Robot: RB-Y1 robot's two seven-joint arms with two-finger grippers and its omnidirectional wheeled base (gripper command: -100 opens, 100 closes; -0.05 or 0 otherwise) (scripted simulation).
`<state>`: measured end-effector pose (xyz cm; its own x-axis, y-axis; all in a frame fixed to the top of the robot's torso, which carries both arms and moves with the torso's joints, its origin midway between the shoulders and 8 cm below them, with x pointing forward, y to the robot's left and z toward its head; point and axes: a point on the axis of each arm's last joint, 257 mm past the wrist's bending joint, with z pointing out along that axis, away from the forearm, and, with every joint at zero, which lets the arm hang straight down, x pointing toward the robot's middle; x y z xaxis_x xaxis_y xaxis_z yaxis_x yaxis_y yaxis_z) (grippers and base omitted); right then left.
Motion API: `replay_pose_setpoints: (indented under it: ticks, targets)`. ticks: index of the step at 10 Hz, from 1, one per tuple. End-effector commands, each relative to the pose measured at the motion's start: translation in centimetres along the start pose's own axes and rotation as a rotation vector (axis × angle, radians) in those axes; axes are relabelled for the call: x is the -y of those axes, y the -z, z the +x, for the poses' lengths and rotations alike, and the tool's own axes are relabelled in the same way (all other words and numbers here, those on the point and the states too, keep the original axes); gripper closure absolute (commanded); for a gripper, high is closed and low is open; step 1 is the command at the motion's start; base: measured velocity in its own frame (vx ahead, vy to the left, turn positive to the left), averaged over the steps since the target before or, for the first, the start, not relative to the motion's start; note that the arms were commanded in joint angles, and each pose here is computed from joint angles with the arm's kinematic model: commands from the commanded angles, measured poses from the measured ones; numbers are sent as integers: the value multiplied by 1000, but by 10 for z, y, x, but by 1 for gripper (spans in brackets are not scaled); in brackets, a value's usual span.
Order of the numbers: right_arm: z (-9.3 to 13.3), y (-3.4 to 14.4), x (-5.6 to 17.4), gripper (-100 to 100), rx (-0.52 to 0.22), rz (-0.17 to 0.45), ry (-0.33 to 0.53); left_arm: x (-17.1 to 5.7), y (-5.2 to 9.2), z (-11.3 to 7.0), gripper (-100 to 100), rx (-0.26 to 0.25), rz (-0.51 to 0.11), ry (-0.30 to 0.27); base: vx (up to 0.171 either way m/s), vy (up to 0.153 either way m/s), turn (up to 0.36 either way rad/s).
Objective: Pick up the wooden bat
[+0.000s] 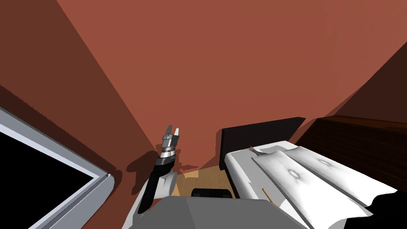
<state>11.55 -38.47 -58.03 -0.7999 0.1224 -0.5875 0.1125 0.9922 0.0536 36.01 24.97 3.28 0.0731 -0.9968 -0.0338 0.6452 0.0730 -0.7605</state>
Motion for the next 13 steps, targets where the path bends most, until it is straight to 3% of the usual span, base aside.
replay_pose_setpoints:
  ticks: [1, 3, 5, 7, 8, 13]
  targets:
    - [26, 5, 19, -100, -64, 41, 72, 0, 0, 0, 0, 0, 0, 0, 52, -69, 91]
    - [42, 9, 32, -100, -104, 64, 112, 0, 0, 0, 0, 0, 0, 0, 45, -56, 28]
    - [42, 9, 32, -100, -104, 64, 112, 0, 0, 0, 0, 0, 0, 0, 22, -22, 10]
    - [66, 16, 52, -100, -169, 100, 183, 0, 0, 0, 0, 0, 0, 0, 28, -30, 41]
    - [66, 16, 52, -100, -169, 100, 183, 0, 0, 0, 0, 0, 0, 0, 27, -47, 23]
    - [108, 35, 95, -100, -303, 164, 336, 0, 0, 0, 0, 0, 0, 0, 38, -66, 31]
